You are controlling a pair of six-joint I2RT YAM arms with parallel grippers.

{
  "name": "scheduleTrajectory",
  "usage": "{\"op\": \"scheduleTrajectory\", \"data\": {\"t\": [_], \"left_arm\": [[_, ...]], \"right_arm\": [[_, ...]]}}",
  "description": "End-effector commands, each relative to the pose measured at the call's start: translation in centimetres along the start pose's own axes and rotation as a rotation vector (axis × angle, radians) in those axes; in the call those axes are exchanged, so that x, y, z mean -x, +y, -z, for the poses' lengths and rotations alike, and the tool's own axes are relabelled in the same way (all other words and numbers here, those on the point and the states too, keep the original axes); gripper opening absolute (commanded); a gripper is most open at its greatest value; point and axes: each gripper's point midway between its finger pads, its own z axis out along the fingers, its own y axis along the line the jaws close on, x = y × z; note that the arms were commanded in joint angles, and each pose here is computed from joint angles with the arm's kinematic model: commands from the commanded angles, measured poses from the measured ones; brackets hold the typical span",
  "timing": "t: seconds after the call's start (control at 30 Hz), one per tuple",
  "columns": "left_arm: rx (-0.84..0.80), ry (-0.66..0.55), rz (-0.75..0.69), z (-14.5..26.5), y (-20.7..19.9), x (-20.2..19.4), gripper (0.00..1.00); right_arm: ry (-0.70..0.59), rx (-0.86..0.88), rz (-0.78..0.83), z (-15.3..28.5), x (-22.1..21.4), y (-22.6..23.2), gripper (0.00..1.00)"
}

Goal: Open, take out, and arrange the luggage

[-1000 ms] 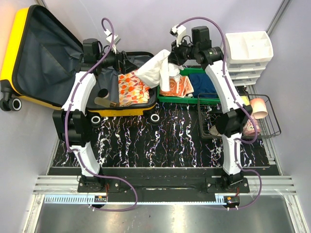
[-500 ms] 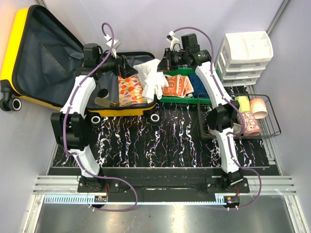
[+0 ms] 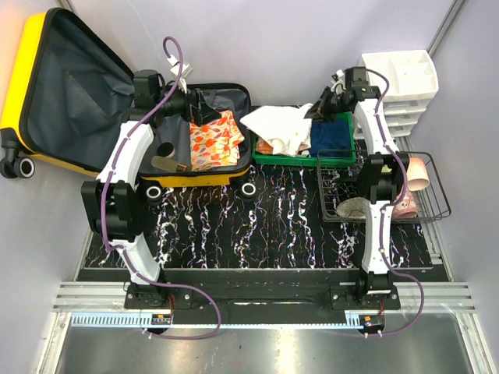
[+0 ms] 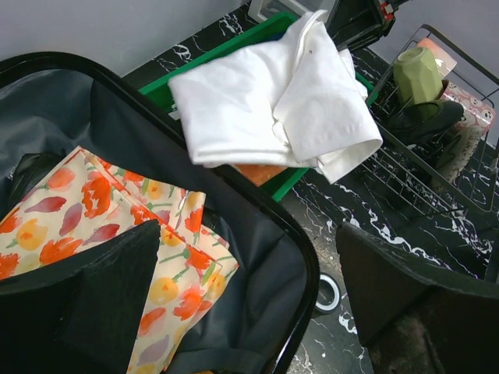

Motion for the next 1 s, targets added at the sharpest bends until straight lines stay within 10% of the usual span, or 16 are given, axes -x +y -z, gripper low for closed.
{"op": "scheduleTrajectory", "data": {"t": [0.0,0.63,0.77,0.97], "left_arm": [[-0.02,-0.039,-0.038,-0.1,-0.2,2.1,0.99],[-0.024,0.0,-0.012,-0.7,0.0,0.3,0.99],[-0.027,0.011,-0.015,-0.7,0.0,0.0,0.99],[-0.019,0.03,-0.018,-0.5,-0.1,-0.5,0.99]], "right_arm": [[0.027,-0.077,-0.05,0.6,-0.6,-2.4,0.0],[-0.108,-0.44,0.167,7.2,5.1,-13.4,0.0],[-0.173,-0.418,0.217,6.9,7.0,-12.9,0.46],[-0.209,-0.313,0.353,8.1,7.8,-9.0,0.67]]}}
